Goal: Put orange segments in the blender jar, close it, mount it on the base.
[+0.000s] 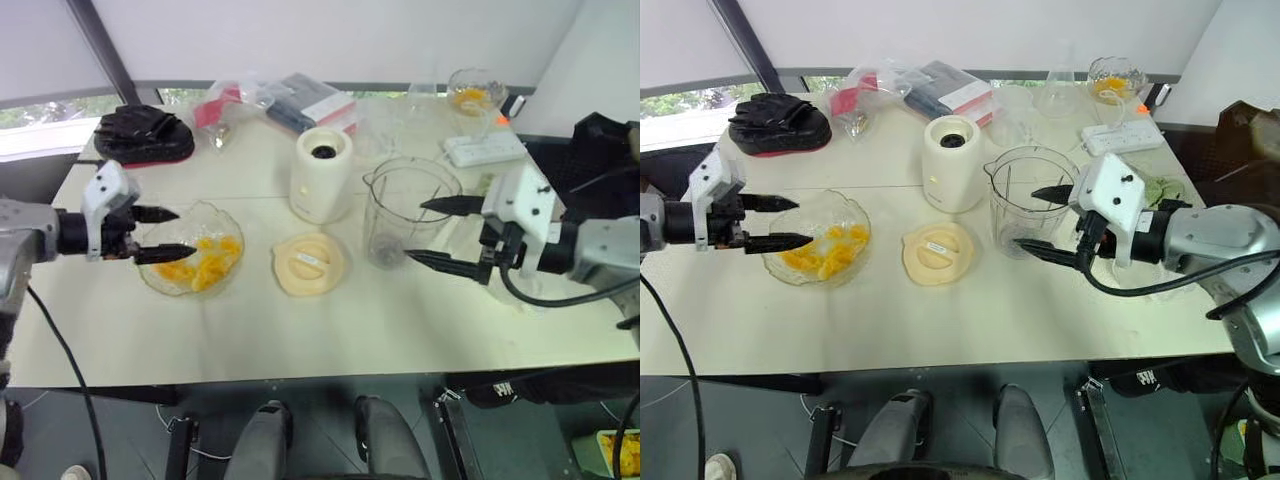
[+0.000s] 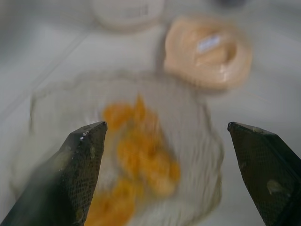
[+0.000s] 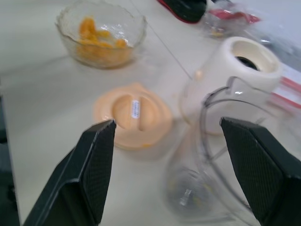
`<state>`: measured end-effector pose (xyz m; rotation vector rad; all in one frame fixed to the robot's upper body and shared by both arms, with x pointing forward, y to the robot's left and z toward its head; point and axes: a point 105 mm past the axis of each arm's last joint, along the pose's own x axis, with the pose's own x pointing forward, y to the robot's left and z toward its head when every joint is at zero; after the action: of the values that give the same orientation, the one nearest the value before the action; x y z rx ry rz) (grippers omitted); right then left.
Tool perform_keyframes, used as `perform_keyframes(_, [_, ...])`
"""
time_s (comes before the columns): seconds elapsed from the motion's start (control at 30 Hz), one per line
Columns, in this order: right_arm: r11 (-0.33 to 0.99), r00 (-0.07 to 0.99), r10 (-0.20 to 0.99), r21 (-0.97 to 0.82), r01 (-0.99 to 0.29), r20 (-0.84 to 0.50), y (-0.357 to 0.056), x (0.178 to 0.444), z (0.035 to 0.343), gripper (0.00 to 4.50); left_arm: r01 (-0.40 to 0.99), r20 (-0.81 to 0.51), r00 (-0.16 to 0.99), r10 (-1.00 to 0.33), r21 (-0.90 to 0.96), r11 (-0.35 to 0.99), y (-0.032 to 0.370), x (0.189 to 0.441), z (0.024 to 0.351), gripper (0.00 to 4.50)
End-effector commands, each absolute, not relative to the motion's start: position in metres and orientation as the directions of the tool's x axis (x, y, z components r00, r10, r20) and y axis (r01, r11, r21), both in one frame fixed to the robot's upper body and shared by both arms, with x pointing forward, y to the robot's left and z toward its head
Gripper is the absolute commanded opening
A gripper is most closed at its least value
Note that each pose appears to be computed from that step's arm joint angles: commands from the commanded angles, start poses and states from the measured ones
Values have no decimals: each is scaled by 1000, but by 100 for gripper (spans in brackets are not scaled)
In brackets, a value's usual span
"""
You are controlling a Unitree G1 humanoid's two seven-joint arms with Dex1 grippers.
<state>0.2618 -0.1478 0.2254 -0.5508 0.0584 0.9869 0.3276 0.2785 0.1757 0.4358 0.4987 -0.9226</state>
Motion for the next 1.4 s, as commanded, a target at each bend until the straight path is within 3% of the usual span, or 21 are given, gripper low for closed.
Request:
perform_keyframes(0.03, [439,574,782,-438,-785,-245,-143,252,234,366,854,-675,465,-573,171,491,293,336,159,429])
perform_keyframes(0.2, [455,584,776,-431,-780,-238,-138,246,231,366,837,-696,486,-528,197,511,290,359,126,429])
perform_keyframes(0.5, [489,615,746,-415,-767,-258,-143,237,224,366,844,-719,408,-563,62,533,279,354,86,429])
perform_keyframes(0.77, [486,619,742,-428,-762,-259,-143,239,227,366,823,-751,459,-474,160,545,278,362,66,429])
perform_keyframes(0.87, [489,623,740,-432,-758,-255,-143,239,228,369,812,-746,480,-462,179,555,279,363,63,341])
perform_keyframes(1.07, [493,629,736,-437,-752,-252,-142,241,228,369,772,-712,540,-450,205,602,280,369,63,32])
perform_keyframes(1.1, [493,629,735,-437,-752,-253,-142,241,228,369,760,-697,556,-453,206,616,279,371,64,2])
perform_keyframes(1.2, [492,629,735,-439,-752,-254,-142,241,228,369,747,-648,589,-483,207,632,276,375,73,2])
perform_keyframes(1.4, [479,616,746,-437,-761,-254,-140,244,227,369,712,-432,690,-581,258,653,280,380,126,2])
